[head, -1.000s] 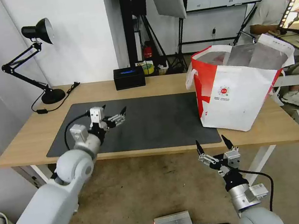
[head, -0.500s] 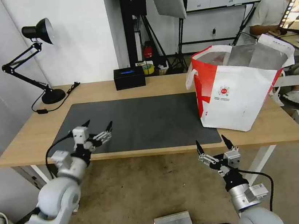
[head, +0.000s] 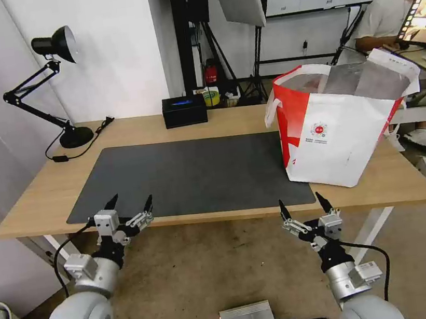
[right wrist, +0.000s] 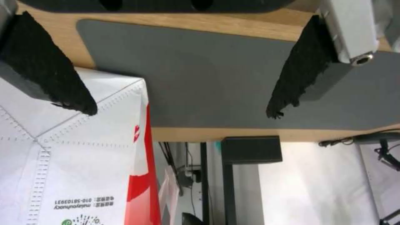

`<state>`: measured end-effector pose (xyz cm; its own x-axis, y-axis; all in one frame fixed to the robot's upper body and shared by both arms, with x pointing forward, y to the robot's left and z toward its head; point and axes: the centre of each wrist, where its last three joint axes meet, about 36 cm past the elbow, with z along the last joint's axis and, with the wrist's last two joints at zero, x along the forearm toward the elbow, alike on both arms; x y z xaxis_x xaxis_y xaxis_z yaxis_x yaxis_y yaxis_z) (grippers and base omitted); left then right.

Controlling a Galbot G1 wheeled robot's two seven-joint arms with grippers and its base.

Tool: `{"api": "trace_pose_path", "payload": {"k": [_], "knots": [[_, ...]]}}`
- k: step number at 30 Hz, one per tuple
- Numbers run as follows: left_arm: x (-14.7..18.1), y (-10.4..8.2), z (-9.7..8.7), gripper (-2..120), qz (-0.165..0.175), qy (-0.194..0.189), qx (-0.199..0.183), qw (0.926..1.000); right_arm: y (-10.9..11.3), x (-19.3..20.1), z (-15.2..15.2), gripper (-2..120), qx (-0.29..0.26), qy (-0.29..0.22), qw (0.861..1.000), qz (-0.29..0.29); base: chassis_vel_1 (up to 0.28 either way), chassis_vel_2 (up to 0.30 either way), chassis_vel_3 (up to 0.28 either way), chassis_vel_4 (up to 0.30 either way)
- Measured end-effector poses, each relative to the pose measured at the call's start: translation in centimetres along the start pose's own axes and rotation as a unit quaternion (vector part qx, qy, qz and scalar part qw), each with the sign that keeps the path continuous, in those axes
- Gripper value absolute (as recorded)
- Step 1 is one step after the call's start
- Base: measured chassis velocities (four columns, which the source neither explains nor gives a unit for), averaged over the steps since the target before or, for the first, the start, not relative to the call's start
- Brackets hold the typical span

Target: Pick up the trash from the table and place it into the takeout bag.

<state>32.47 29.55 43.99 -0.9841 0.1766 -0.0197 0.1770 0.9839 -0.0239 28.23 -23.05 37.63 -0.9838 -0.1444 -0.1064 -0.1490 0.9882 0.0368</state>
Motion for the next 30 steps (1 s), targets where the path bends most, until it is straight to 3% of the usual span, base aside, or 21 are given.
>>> {"api": "trace_pose_path", "payload": {"k": [7,19,30], "knots": [[1.0,0.8,0.0,100,0.004,-0.007,-0.008,0.9999,0.0,0.0,0.0,100,0.0,0.0,1.0,0.0,0.0,0.0,0.0,0.0],[1.2,0.1,1.0,100,0.004,-0.007,0.008,0.9999,0.0,0.0,0.0,100,0.0,0.0,1.0,0.0,0.0,0.0,0.0,0.0],[1.2,0.1,1.2,100,0.005,-0.005,0.0,1.0,0.0,0.0,0.0,100,0.0,0.0,1.0,0.0,0.0,0.0,0.0,0.0]]}}
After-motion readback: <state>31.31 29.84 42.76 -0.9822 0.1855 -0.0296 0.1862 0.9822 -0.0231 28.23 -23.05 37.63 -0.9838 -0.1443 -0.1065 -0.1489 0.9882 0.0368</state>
